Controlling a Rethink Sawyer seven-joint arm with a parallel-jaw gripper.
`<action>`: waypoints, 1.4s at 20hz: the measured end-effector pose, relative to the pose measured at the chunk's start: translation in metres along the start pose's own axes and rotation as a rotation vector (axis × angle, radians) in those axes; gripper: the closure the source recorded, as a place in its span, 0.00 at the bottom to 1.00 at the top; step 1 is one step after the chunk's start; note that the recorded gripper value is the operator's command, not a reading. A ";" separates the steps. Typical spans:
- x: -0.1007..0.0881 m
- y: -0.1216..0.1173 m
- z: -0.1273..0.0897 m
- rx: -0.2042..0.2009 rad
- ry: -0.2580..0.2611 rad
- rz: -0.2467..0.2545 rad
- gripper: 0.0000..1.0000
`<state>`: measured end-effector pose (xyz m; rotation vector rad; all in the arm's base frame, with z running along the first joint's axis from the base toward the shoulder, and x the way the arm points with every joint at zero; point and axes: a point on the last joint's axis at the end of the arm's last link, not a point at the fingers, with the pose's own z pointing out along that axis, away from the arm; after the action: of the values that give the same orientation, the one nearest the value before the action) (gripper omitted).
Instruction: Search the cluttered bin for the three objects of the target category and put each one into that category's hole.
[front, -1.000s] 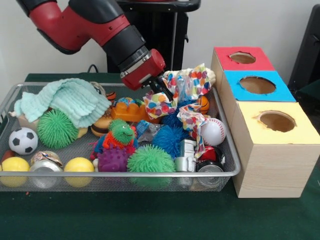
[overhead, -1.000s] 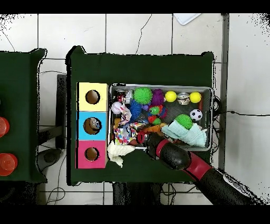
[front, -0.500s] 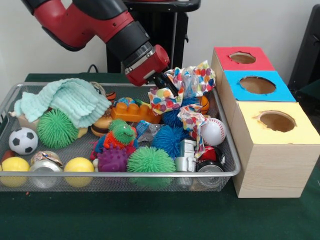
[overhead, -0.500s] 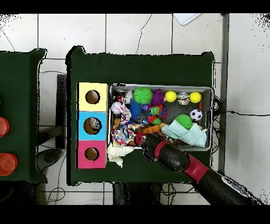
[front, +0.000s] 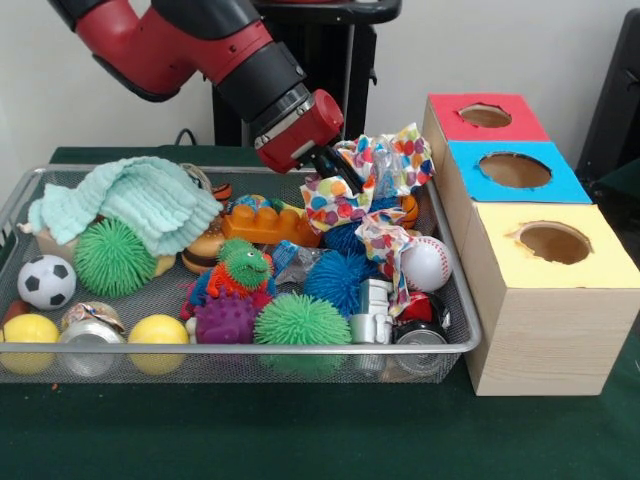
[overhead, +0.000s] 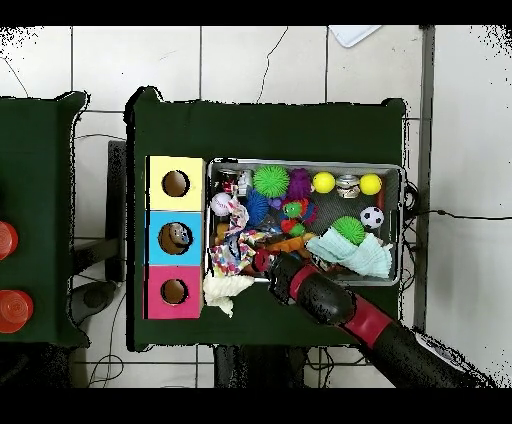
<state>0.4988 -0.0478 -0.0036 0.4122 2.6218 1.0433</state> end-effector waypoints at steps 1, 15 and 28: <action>0.000 0.001 0.003 0.002 -0.014 0.003 1.00; 0.003 0.007 0.025 -0.016 -0.108 0.060 1.00; 0.002 0.008 0.027 -0.021 -0.109 0.099 1.00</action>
<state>0.5078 -0.0243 -0.0173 0.5824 2.5151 1.0465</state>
